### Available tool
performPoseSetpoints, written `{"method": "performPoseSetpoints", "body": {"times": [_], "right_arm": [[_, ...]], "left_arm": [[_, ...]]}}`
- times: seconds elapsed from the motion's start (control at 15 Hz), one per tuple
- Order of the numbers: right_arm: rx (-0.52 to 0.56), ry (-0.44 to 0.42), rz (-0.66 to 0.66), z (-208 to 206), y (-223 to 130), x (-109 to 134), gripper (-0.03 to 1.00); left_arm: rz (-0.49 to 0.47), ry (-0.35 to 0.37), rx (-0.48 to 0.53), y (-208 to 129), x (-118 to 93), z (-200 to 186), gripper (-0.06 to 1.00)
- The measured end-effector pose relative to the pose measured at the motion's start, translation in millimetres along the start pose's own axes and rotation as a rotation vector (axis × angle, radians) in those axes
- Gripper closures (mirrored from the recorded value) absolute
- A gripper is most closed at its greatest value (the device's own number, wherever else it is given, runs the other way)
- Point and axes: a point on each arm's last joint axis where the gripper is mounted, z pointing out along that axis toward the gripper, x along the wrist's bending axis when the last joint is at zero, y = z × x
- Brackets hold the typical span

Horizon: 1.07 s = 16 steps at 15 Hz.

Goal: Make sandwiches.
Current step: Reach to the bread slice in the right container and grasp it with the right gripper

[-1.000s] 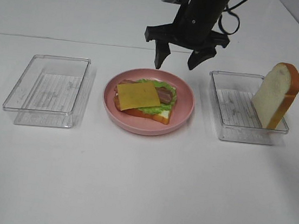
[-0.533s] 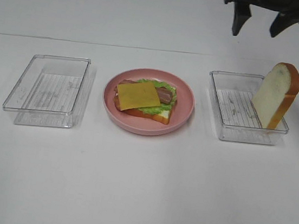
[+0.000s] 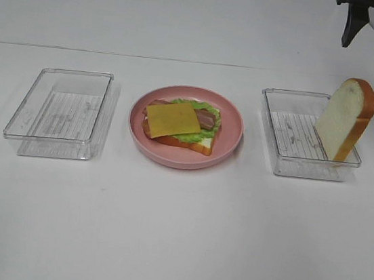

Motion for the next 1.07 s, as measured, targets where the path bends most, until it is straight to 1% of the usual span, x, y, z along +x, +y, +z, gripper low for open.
{"method": "performPoseSetpoints", "body": {"times": [0.13,0.4,0.67,0.73,0.8,0.87,1.0,1.07], "right_arm": [[0.008,-0.001,-0.001,3,0,0,0.25],[0.131,-0.020,0.022,36,-14,-16,0.25],[0.200,-0.011,0.013,62,-19,-16,0.25],[0.229,-0.011,0.013,77,-20,-16,0.27],[0.236,-0.012,0.013,81,-20,-16,0.29],[0.242,-0.013,0.014,85,-20,-16,0.38],[0.242,-0.012,0.014,86,-20,-16,0.68],[0.243,-0.004,0.017,86,-20,-15,0.78]], "left_arm": [[0.000,0.000,0.000,0,0,0,0.09],[0.000,0.000,0.000,0,0,0,0.09],[0.000,0.000,0.000,0,0,0,0.09],[0.000,0.000,0.000,0,0,0,0.09],[0.000,0.000,0.000,0,0,0,0.09],[0.000,0.000,0.000,0,0,0,0.09],[0.000,0.000,0.000,0,0,0,0.09],[0.000,0.000,0.000,0,0,0,0.09]]}}
